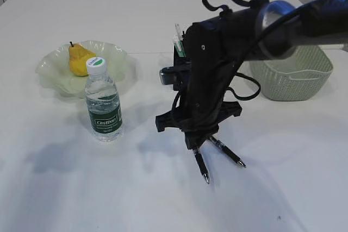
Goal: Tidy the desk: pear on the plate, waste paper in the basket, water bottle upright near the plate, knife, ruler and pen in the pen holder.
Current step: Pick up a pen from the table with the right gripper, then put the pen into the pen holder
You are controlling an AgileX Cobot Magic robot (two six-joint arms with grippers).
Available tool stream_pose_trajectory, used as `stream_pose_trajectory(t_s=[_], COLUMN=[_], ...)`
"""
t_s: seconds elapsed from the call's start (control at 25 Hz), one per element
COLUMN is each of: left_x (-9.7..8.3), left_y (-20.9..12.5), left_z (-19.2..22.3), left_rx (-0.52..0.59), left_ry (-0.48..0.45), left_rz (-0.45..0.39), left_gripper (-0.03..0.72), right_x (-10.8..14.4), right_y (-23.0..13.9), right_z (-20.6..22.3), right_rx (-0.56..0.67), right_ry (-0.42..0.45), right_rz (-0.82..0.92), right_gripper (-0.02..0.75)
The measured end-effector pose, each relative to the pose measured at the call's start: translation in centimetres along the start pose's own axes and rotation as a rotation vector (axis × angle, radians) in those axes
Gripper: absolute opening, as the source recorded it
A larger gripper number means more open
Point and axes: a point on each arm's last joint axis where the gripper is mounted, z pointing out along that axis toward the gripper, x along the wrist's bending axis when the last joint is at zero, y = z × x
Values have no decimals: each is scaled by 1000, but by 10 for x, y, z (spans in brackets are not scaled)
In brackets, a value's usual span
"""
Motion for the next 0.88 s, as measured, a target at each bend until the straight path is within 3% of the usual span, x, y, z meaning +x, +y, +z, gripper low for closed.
stream_pose_trajectory(t_s=[0.16, 0.6, 0.88], left_x=[0, 0, 0], left_y=[0, 0, 0], left_z=[0, 0, 0], left_rx=[0, 0, 0], left_ry=[1, 1, 1], left_rz=[1, 1, 1], left_gripper=[467, 467, 467], right_x=[-3, -23, -43], right_y=[3, 18, 37], right_z=[-33, -105, -114], right_rx=[-113, -507, -678], right_ry=[-12, -181, -149], right_rz=[-40, -154, -135], right_gripper=[75, 75, 75])
